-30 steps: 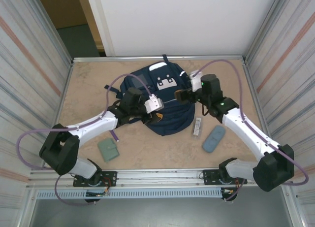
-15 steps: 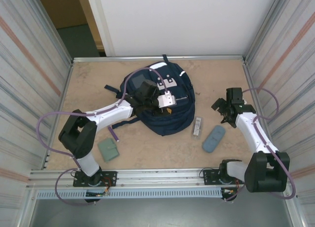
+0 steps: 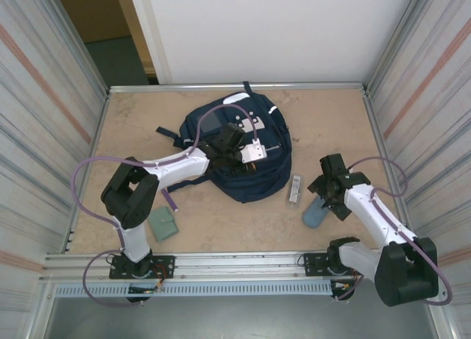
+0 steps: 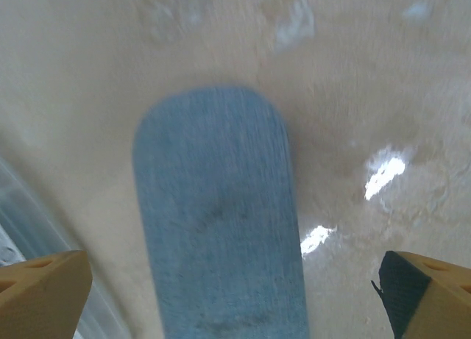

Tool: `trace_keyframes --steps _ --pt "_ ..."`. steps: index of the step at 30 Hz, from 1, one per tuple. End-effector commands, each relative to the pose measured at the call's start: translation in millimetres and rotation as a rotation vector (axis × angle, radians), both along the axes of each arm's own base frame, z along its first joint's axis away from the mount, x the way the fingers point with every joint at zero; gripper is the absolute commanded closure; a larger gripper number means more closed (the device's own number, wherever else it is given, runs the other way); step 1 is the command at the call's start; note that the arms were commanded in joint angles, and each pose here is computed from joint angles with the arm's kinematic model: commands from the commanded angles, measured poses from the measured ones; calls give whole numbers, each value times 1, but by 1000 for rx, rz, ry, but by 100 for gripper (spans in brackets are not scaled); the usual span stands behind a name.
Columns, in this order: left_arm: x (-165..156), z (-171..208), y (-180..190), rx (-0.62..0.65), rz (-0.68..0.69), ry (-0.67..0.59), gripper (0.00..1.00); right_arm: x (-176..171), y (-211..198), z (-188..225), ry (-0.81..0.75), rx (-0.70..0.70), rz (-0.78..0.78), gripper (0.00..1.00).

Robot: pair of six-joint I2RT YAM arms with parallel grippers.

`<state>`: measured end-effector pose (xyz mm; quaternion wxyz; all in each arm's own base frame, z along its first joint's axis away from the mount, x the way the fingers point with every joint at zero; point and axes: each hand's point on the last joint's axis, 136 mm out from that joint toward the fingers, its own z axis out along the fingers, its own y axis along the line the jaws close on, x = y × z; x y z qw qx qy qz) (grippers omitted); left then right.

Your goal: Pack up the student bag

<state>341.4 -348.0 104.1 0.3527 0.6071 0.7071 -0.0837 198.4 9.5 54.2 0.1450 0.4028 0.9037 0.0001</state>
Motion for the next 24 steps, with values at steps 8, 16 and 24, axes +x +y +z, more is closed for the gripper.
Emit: trace_keyframes --steps 8,16,24 --pt "25 41 7 -37 124 -104 100 0 32 -32 82 152 81 6" --pt "40 111 18 -232 199 -93 100 8 34 -32 59 151 77 25" --pt "62 163 46 -520 253 79 100 27 55 8 -83 269 78 33"
